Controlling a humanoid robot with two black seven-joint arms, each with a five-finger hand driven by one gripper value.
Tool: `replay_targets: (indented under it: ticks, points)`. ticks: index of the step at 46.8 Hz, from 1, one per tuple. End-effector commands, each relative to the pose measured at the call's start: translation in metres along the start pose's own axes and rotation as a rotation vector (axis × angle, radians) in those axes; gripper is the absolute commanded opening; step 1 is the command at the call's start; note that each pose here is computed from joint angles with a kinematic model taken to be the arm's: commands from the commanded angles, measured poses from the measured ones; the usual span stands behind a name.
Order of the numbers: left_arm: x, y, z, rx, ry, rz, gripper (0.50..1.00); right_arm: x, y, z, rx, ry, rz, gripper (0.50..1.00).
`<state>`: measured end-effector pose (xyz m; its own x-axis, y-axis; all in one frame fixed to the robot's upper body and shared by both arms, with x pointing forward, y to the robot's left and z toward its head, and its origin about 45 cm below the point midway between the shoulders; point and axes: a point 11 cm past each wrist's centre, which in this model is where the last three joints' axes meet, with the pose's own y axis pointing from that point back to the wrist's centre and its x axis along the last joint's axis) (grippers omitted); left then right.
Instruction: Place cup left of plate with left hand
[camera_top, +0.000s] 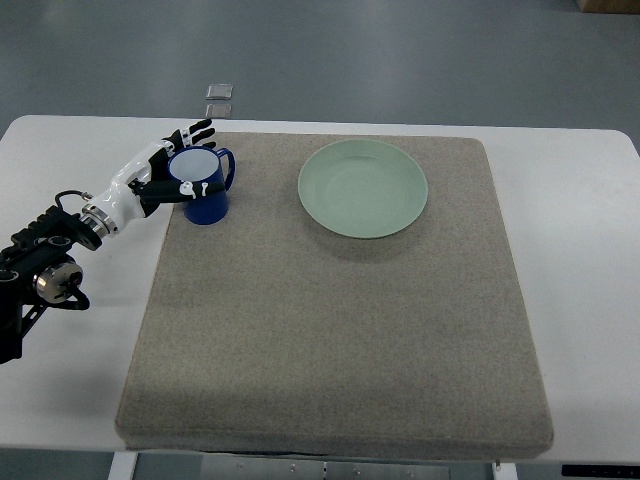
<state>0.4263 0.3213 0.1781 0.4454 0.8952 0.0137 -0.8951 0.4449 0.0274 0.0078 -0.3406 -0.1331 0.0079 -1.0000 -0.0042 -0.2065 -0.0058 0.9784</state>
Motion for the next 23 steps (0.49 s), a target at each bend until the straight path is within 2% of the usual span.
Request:
replay_targets:
  ticks: [1, 11, 18, 23]
  points:
    - [0.008, 0.004, 0.007, -0.003, -0.005, -0.007, 0.999, 0.0, 0.0, 0.0, 0.0, 0.0, 0.0, 0.932]
    - [0.036, 0.015, 0.028, -0.034, 0.008, 0.031, 0.999, 0.0, 0.0, 0.0, 0.0, 0.0, 0.0, 0.932]
    - [0.042, 0.013, 0.068, -0.111, 0.079, -0.068, 0.999, 0.0, 0.0, 0.0, 0.0, 0.0, 0.0, 0.932]
    - [0.059, 0.013, 0.105, -0.183, 0.106, -0.052, 0.999, 0.0, 0.0, 0.0, 0.0, 0.0, 0.0, 0.932]
